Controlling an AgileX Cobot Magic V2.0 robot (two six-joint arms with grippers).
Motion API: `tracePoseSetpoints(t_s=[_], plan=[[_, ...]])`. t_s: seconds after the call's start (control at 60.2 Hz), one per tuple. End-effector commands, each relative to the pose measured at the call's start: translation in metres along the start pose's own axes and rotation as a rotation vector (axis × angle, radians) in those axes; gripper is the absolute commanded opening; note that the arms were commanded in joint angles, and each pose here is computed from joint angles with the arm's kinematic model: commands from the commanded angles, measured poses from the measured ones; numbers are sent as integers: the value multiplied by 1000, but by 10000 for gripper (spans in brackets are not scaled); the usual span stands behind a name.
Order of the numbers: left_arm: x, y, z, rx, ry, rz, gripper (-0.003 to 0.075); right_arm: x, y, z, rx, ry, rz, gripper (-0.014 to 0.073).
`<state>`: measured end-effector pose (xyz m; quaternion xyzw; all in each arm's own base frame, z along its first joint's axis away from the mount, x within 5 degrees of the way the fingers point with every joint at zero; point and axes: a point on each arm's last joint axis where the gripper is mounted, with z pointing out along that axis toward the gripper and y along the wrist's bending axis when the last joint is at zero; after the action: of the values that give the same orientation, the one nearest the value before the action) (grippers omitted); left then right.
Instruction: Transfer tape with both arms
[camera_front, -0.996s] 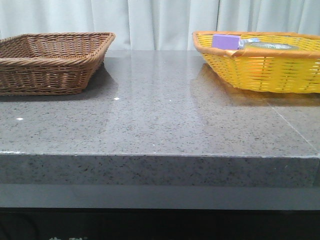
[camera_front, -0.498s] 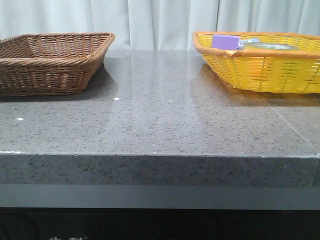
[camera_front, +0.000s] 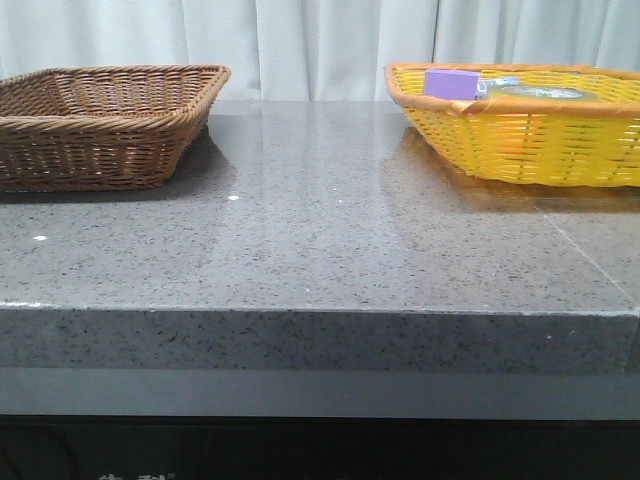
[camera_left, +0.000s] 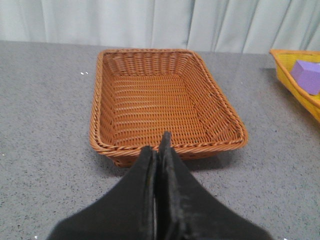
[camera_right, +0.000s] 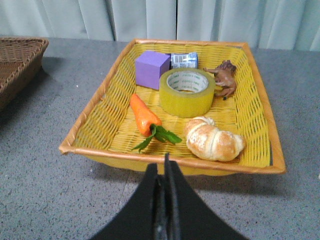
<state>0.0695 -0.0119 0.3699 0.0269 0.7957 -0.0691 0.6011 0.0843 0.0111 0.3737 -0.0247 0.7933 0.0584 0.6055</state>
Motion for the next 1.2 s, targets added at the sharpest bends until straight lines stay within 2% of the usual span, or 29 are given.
tracePoseSetpoints(t_s=[0.0,0.1,0.166,0.216,0.332,0.382,0.448,0.531,0.714,0.913,1.178], plan=[[-14,-1,3,16,-69,-20,-20,-10,-1,4,12,-37,-3,-70],[-14,-1,6,9,-56,-13,-15,-7,-1,8,8,17,-2,-64],[-14,0,9,0,-47,3,41,-4,-1,11,6,49,-1,1],[-14,0,10,-1,-43,6,122,-4,-2,13,6,63,0,95],[-15,1,12,-4,-47,7,386,-4,-2,16,7,73,2,395],[-15,1,12,-4,-54,7,469,-3,-2,17,7,75,2,500],[-16,1,12,-4,-56,7,523,-3,-2,19,7,80,3,591],[-16,1,12,-4,-56,7,521,-5,-3,21,7,87,3,610],[-16,-8,12,89,-58,8,489,-29,-5,43,13,179,11,610],[-15,-16,11,188,-50,38,470,-63,-12,89,33,298,71,610],[-17,-21,9,242,-86,118,470,-101,-37,155,86,432,107,610]])
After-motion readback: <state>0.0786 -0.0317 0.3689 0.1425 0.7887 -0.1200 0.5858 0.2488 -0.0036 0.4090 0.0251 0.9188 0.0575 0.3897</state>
